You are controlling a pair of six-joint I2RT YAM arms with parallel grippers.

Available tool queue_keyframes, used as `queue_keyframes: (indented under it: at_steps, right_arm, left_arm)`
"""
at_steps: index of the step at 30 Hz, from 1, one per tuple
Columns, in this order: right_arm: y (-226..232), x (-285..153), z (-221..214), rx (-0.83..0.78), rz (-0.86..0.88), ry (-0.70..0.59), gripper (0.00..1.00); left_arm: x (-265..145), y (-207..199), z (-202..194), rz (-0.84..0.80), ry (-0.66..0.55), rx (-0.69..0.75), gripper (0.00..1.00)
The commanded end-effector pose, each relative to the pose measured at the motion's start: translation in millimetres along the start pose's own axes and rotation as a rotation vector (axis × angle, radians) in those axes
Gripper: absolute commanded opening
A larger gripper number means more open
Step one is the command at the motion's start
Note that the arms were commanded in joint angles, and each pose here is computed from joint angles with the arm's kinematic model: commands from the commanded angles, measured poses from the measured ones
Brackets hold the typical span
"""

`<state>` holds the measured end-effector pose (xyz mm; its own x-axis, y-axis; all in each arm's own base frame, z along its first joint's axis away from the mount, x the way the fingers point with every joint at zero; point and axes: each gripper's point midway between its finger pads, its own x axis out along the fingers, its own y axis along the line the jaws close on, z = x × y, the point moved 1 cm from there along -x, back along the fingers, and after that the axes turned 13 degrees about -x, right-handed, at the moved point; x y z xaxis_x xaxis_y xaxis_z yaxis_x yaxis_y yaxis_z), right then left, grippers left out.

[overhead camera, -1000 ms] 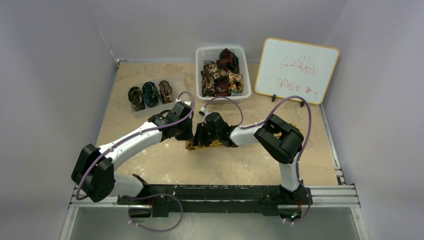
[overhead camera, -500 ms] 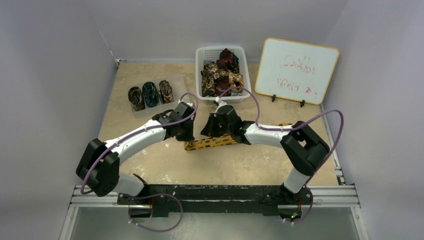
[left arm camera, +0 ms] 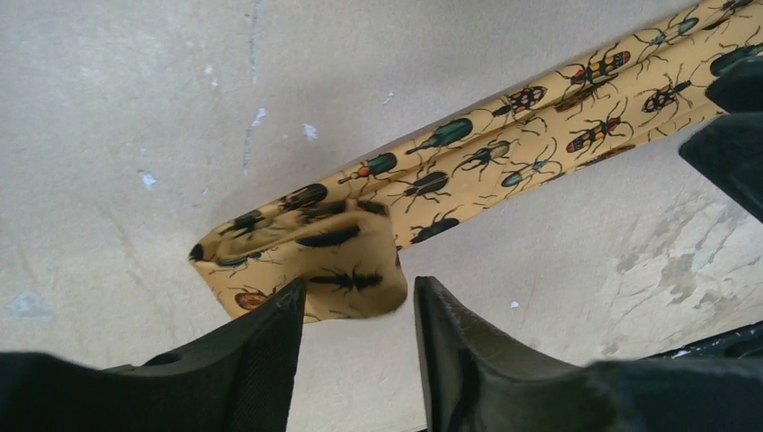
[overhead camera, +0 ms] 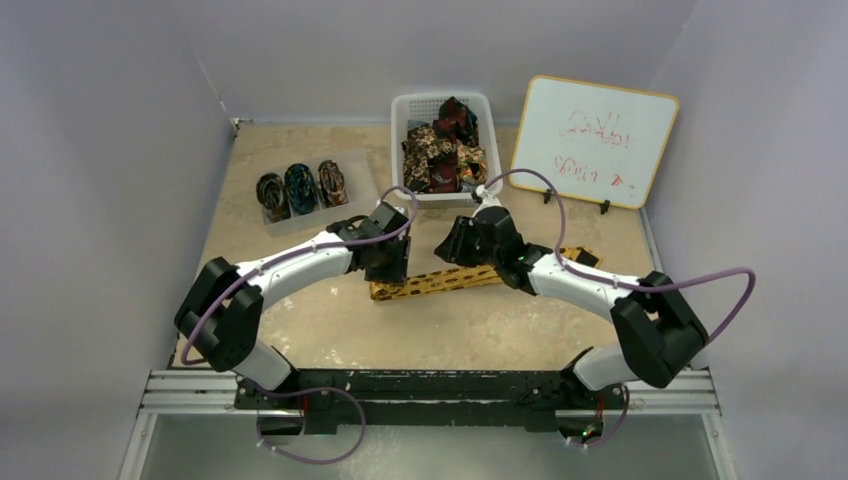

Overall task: Roll the ties
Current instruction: Roll the tie at the center of the board.

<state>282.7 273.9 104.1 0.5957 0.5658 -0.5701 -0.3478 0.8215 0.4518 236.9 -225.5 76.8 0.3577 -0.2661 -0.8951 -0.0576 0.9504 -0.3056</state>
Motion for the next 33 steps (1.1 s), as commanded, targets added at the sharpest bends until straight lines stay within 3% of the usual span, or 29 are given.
queue_keyframes:
  at_steps: [1, 9, 18, 23, 26, 28, 33]
  right_arm:
    - [-8, -11, 2, -0.023, -0.027, -0.019, 0.40]
    - [-7, -24, 10, -0.055, -0.033, -0.041, 0.54]
    - [27, -32, 27, -0.187, 0.165, -0.109, 0.80]
    - [51, -27, 47, -0.396, 0.281, -0.185, 0.77]
    - [69, -11, 38, -0.572, 0.295, -0.158, 0.77]
    - [84, -1, 24, -0.722, 0.313, -0.142, 0.87]
    - [95, 18, 11, -0.996, 0.223, -0.152, 0.86]
  left_arm:
    - [3, -28, 8, -0.073, -0.019, 0.044, 0.49]
    - [8, -44, 6, -0.138, 0.011, 0.000, 0.52]
    - [-62, -45, 25, -0.270, -0.191, -0.058, 0.63]
    - [-69, -13, 29, -0.285, -0.217, -0.141, 0.67]
    - [-63, 19, 32, -0.308, -0.206, -0.239, 0.68]
    - [-62, 35, 29, -0.341, -0.206, -0.282, 0.70]
    - [-51, 63, 28, -0.350, -0.206, -0.377, 0.70]
